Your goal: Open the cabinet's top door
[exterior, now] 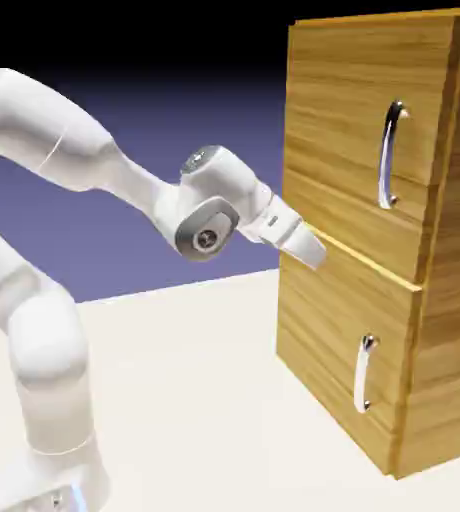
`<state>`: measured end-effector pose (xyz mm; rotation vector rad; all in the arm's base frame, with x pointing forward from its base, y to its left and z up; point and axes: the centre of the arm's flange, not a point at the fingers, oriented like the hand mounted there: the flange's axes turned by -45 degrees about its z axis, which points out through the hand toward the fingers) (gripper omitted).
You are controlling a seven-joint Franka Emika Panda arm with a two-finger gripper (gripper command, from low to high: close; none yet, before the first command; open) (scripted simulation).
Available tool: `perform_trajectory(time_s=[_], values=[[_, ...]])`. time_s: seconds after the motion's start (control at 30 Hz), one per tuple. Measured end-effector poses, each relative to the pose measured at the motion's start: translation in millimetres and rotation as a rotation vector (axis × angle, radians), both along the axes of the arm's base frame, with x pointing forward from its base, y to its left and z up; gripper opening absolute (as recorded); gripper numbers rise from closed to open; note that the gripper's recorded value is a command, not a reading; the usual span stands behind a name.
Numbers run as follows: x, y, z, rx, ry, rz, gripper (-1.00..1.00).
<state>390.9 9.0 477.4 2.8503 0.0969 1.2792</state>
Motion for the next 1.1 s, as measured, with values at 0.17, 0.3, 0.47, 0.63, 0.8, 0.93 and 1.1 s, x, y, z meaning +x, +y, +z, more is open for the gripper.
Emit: perform_trajectory(time_s=[0.17,0.3,0.47,0.63,0.8,0.93,1.1], values=[[0,6,34,-0.008,-0.087,0.014,0.0],[-3,8,58,-0.011,-0.156,0.023,0.0],[-9,8,85,-0.012,-0.241,0.031,0.0],[-16,3,108,-0.009,-0.323,0.038,0.0],[-23,-6,125,-0.003,-0.401,0.041,0.0],[-29,-16,136,0.004,-0.459,0.042,0.0],[-35,-32,144,0.014,-0.527,0.042,0.0]])
